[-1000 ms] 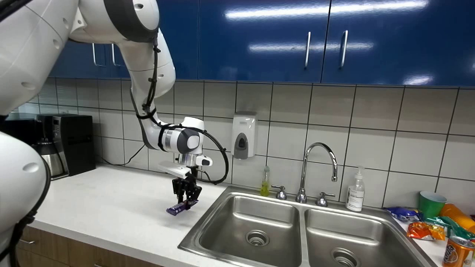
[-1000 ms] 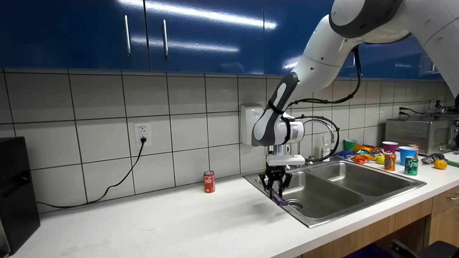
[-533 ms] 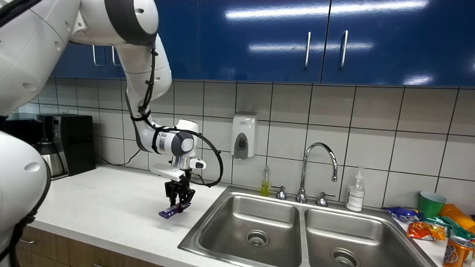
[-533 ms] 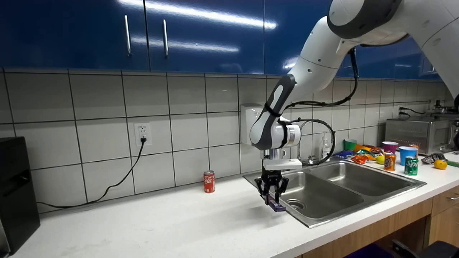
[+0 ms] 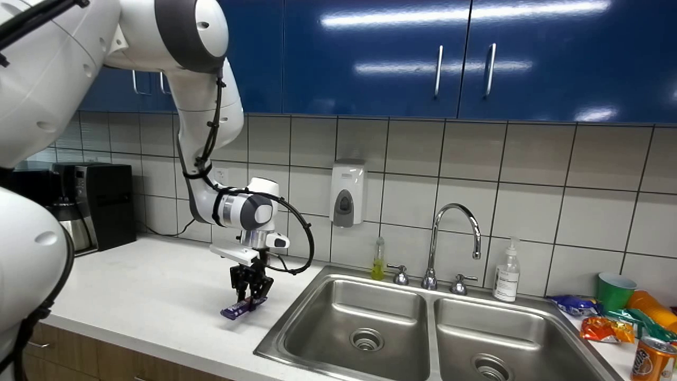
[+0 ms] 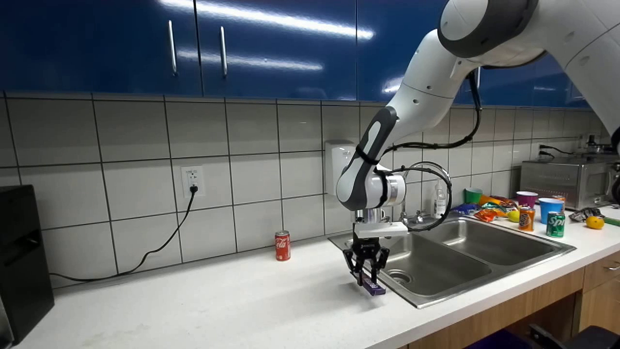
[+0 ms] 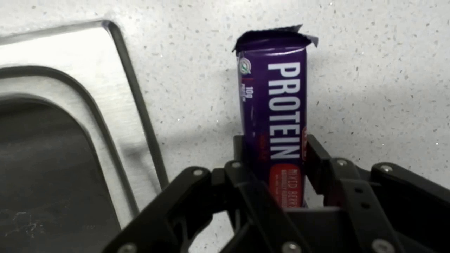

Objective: Pick up the object from the sink and put it on the counter

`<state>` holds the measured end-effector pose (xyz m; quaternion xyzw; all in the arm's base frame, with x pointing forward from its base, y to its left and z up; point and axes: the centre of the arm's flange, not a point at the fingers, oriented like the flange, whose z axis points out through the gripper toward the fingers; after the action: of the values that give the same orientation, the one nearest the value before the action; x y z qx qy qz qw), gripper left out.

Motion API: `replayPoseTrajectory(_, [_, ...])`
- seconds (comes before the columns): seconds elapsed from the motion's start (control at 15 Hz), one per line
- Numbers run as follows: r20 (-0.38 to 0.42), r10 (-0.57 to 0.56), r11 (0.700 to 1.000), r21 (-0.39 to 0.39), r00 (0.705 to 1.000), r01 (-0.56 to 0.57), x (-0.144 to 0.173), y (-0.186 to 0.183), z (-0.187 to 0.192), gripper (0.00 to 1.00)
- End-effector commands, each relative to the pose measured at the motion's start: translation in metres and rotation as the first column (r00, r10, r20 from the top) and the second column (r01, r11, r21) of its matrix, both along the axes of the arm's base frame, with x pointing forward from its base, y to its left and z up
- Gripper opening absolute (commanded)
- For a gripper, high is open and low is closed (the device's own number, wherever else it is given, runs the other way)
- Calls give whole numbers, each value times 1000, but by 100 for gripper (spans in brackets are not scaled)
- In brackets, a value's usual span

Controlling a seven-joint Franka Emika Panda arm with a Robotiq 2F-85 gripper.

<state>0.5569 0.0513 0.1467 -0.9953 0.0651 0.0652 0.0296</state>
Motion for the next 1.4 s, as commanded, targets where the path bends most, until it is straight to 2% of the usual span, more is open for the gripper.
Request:
replayPoseTrajectory(0.0, [14, 22, 1000, 18, 1000, -22, -4, 5, -3, 17])
replayPoseTrajectory(1.27, [3, 11, 1000, 27, 1000, -11, -7, 8, -28, 17])
replayPoseTrajectory(1.33, [3, 9, 1000, 24, 1000, -9, -7, 9, -30, 49])
